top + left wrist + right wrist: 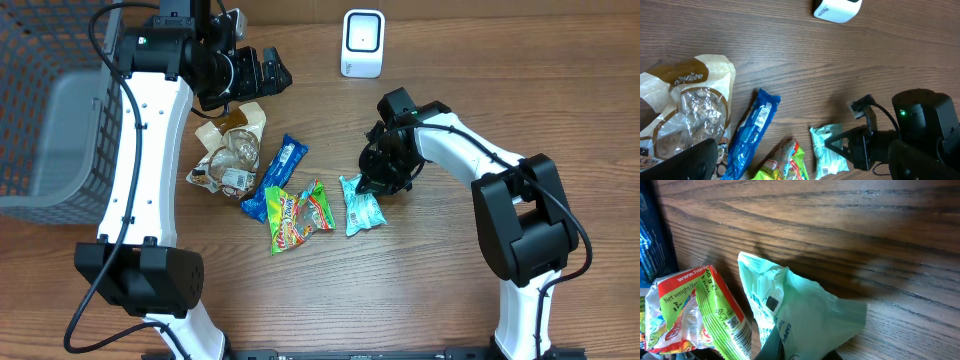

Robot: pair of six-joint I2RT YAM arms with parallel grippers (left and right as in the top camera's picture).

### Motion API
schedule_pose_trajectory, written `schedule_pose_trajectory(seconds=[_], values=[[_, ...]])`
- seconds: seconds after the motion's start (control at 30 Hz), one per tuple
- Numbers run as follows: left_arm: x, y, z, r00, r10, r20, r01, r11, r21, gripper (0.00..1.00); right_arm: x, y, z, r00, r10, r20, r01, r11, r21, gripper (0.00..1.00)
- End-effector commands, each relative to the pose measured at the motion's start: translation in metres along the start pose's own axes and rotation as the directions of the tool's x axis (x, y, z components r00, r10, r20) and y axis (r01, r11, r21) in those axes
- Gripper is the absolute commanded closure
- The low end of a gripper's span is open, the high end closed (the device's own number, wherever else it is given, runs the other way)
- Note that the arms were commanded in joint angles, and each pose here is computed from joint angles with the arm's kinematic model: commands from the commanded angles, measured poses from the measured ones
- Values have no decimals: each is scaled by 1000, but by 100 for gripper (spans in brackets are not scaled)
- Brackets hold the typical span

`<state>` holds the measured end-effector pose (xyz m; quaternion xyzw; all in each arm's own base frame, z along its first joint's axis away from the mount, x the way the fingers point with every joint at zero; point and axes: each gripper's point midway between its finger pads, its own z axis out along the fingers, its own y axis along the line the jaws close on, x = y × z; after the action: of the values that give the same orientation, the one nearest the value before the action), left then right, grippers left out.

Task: Scan the item barcode
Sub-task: 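Close the right gripper on the mint-green pack's corner, then lift the mint-green pack and carry it up to the white scanner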

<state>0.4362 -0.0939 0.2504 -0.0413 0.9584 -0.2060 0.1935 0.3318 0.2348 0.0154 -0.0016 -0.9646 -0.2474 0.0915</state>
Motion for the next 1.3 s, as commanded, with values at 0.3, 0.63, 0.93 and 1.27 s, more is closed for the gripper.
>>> schedule_pose_trajectory(seconds=[0.3, 0.63, 0.93, 1.27], values=[[-3, 0, -9, 1000, 19, 25, -19, 1000, -5, 0, -1, 35, -81, 981, -69, 180, 86, 992, -88, 96], [-3, 0, -9, 1000, 19, 25, -19, 1000, -5, 0, -2, 73, -182, 940, 133, 315, 1, 920, -392, 96], [-3, 0, -9, 1000, 19, 25, -19, 1000, -5, 0, 5, 110, -239, 957, 167, 237, 32, 752, -659, 96], [-3, 0, -9, 1000, 19, 25, -19, 1000, -5, 0, -1, 143, -280, 942, 84, 324, 198, 640, -742, 96]])
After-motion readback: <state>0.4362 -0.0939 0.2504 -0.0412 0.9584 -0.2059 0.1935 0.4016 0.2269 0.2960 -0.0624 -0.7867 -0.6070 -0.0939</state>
